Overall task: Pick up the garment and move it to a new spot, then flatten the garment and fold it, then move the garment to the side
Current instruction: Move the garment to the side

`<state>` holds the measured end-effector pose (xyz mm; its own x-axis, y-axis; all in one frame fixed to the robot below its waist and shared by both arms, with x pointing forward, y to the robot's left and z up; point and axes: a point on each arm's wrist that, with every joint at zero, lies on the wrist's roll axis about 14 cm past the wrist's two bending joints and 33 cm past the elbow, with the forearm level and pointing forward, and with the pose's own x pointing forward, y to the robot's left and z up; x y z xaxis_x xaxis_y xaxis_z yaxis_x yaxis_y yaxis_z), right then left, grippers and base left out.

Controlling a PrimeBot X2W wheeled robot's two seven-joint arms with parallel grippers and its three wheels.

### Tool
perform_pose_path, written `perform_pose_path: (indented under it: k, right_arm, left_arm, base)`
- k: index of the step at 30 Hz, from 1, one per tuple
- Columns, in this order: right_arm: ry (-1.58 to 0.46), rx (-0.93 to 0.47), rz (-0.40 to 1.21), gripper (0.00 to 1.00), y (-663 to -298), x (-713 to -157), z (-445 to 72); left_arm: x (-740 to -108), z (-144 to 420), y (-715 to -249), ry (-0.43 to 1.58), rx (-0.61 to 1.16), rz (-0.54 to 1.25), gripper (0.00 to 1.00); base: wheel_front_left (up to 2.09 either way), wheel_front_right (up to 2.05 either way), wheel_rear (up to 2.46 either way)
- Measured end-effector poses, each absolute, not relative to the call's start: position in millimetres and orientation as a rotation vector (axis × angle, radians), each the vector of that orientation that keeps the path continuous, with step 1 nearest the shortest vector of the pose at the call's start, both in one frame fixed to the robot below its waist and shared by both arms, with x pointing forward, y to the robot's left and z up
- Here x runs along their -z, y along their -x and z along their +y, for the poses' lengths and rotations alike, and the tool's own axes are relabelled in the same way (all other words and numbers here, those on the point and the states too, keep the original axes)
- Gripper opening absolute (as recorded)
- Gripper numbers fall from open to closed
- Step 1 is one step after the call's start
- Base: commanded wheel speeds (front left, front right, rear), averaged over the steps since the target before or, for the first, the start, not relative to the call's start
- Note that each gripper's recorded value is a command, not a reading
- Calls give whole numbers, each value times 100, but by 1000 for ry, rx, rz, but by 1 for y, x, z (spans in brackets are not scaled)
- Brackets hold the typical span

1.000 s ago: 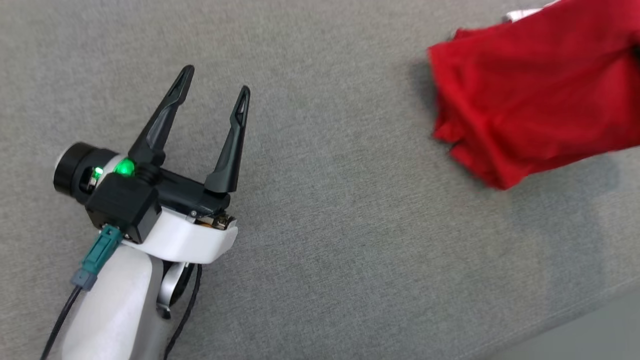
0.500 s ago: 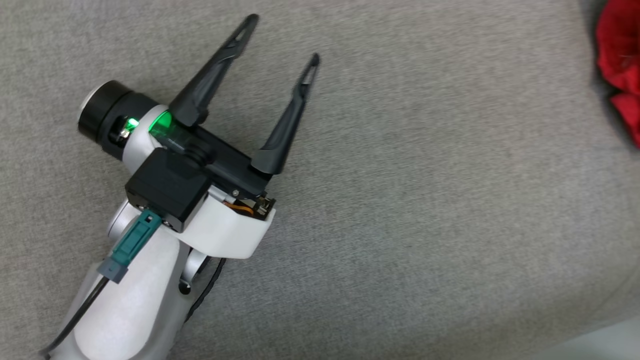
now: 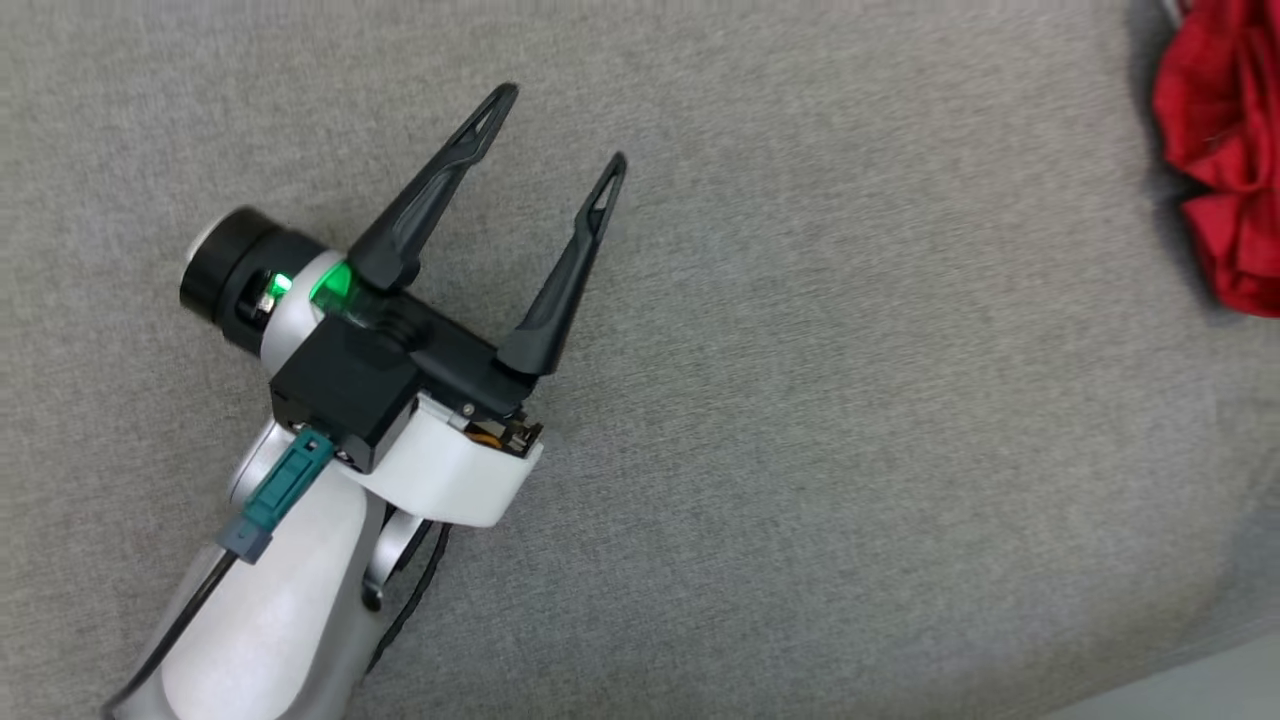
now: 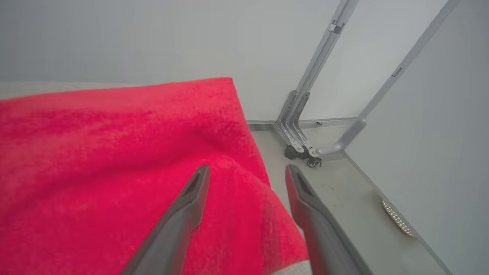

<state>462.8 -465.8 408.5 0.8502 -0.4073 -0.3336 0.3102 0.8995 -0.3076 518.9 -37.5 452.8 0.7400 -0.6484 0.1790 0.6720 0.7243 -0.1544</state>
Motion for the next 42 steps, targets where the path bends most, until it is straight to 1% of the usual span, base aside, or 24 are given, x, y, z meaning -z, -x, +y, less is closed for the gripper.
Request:
perform_pose_path:
  k: [4,5,7,11,15,22,29,35,42]
  right_arm:
    - [162,364,311,100,-449,-423,-442]
    - [123,347,226,100,-446,-442,-427]
    - [113,328,145,100,-441,-464,-414]
    - [64,282,58,100,-421,-480,-377]
    - [35,216,-20,100,-412,-498,-338]
    - [-54,36,-25,100,-419,-497,-253]
    - [-98,-109,9,100,-418,-496,-196]
    - [-101,-179,13,100,-407,-506,-170]
    - [-91,-202,20,100,-382,-514,-162]
  left_arm:
    - [-461,-33,-510,216,708,-106,100]
    - [-467,-29,-505,218,692,-105,100]
    - [-475,-26,-501,218,677,-112,100]
    - [-489,-16,-492,216,637,-122,100]
    - [-500,-2,-483,206,588,-129,100]
    - [-493,53,-468,171,423,-82,100]
    - [-491,117,-440,145,217,-48,100]
    - [-495,161,-410,131,87,-41,100]
    - [-497,179,-373,137,30,-32,100]
  base:
    - [0,0,0]
    - [0,0,0]
    - [0,0,0]
    - [0,0,0]
    - [0,0,0]
    - [0,0,0]
    - [0,0,0]
    - [0,0,0]
    - [0,0,0]
